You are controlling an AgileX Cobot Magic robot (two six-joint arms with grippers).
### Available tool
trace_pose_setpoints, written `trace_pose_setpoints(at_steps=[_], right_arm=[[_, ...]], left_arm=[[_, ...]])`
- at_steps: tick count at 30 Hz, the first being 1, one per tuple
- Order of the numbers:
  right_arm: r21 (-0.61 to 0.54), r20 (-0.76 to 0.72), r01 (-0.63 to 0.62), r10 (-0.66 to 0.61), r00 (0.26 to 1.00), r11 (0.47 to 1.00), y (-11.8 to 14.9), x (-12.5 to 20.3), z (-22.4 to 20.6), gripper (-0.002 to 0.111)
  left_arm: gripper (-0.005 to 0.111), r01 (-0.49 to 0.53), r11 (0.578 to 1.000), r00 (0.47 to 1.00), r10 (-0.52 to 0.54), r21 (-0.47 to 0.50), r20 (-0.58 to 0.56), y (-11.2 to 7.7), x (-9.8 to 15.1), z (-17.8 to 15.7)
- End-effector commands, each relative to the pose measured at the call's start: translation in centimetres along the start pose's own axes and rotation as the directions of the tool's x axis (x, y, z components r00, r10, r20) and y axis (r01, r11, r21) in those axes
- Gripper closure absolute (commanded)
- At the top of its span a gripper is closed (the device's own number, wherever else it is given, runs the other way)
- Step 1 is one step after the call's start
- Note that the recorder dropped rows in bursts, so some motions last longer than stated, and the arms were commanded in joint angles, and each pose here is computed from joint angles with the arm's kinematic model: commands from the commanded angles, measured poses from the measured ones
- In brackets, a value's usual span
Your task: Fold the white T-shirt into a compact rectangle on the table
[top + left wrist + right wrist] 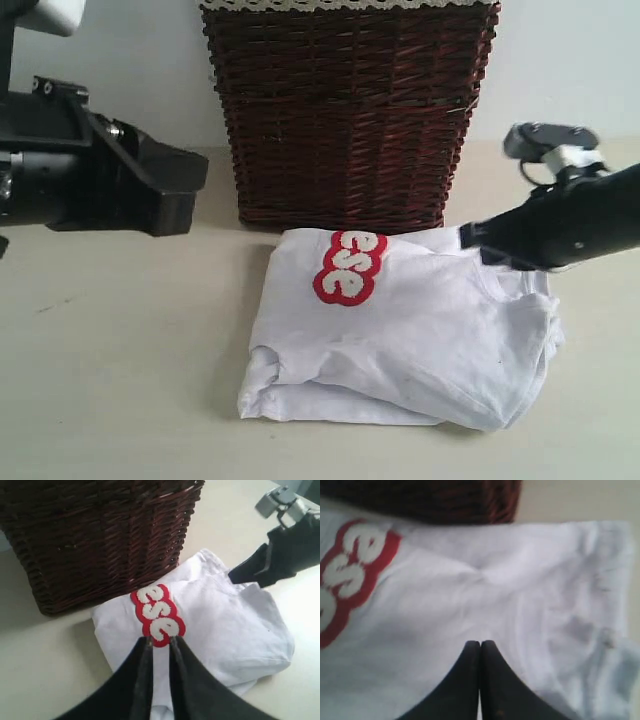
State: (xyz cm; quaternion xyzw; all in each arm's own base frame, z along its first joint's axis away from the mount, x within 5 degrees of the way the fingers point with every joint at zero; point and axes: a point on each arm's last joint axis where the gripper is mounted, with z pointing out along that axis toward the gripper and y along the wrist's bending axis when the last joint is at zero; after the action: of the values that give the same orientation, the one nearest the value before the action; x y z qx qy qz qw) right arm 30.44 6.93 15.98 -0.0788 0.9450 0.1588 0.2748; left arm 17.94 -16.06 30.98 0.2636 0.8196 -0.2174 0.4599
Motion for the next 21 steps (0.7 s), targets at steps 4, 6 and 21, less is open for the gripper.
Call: trace_pose_setpoints(at_steps=[4, 6, 21], right_arm=[[0.010, -0.229, 0.073, -0.069, 0.971, 0.997, 1.4, 3.4, 4.0, 0.108], [0.028, -0.277, 0.078, -0.068, 0.959, 0.997, 1.1, 4.1, 4.6, 0.108], [-0.145, -0.243, 0.263, -0.292, 0.925, 0.954, 9.4, 5.9, 1.7, 0.108]], left_arm=[[0.093, 0.047, 0.998, 0.995, -0.050, 0.029, 0.089, -0.2, 1.6, -3.2], [0.093, 0.046, 0.998, 0.987, -0.052, 0.043, 0.154, -0.2, 1.8, -5.1], [0.107, 0.051, 0.993, 0.897, -0.092, 0.105, 0.432, -0.1, 4.2, -13.4]])
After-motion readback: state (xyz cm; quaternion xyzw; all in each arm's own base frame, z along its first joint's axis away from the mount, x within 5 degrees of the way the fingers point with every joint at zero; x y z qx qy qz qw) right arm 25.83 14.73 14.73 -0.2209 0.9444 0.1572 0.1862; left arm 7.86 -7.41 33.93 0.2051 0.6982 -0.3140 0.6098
